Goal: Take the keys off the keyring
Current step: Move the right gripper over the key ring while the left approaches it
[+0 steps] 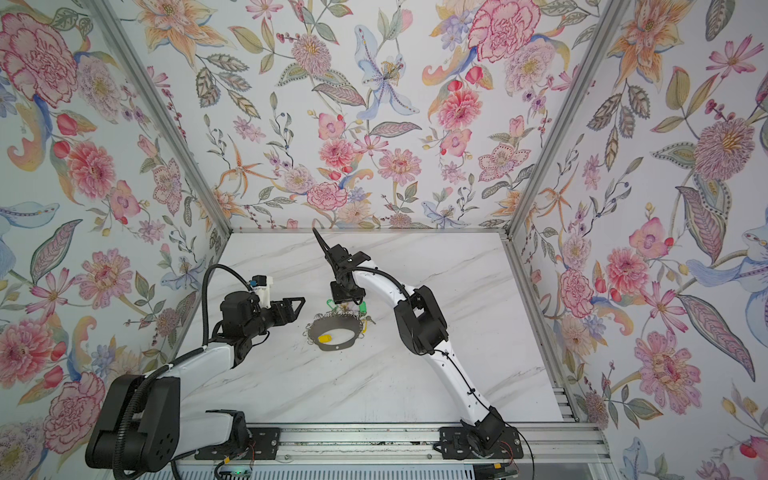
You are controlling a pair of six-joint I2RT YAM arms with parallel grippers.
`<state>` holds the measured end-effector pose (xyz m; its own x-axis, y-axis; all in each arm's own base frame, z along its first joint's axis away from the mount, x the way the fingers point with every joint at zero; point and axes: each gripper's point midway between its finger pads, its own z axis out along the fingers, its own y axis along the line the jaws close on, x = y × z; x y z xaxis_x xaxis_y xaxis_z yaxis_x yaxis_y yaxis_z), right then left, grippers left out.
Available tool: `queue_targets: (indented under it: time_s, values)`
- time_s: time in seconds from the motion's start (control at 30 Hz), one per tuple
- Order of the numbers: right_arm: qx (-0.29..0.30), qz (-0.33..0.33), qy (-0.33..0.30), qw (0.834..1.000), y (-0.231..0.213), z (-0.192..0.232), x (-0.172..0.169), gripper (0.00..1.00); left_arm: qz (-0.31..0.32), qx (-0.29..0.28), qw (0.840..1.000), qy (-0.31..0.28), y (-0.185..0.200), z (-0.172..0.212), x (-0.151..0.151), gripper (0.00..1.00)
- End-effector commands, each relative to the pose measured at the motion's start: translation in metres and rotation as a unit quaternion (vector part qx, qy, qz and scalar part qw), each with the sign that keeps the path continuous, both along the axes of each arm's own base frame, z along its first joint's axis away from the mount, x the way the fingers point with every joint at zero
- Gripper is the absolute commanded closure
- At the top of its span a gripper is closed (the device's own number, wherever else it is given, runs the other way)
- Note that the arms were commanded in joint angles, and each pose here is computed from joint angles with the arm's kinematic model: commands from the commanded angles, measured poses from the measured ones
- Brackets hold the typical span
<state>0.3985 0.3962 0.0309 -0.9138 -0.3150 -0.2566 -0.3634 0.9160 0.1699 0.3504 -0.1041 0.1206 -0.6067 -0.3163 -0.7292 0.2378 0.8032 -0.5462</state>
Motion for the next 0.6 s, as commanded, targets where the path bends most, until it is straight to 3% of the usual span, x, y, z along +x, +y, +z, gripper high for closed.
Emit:
queue_targets:
  time_s: [0.0, 0.17, 0.3, 0.57]
  values:
    - [-0.051, -0.001, -0.021, 0.998, -0.013, 0.012, -0.007, 0.51, -0.017, -0.015, 1.000, -0.010, -0.007, 0.007, -0.005, 0.16]
    - [-0.047, -0.005, -0.041, 0.998, -0.024, 0.044, -0.012, 0.50, -0.024, -0.015, 1.000, -0.012, -0.012, 0.008, -0.006, 0.16]
    - [-0.084, -0.015, -0.083, 0.993, -0.047, 0.067, -0.013, 0.50, -0.025, -0.011, 1.000, -0.013, -0.013, 0.009, -0.006, 0.16]
    - [-0.022, -0.024, -0.032, 0.999, -0.068, 0.064, -0.048, 0.51, -0.031, -0.006, 0.999, -0.009, -0.017, 0.007, -0.004, 0.18]
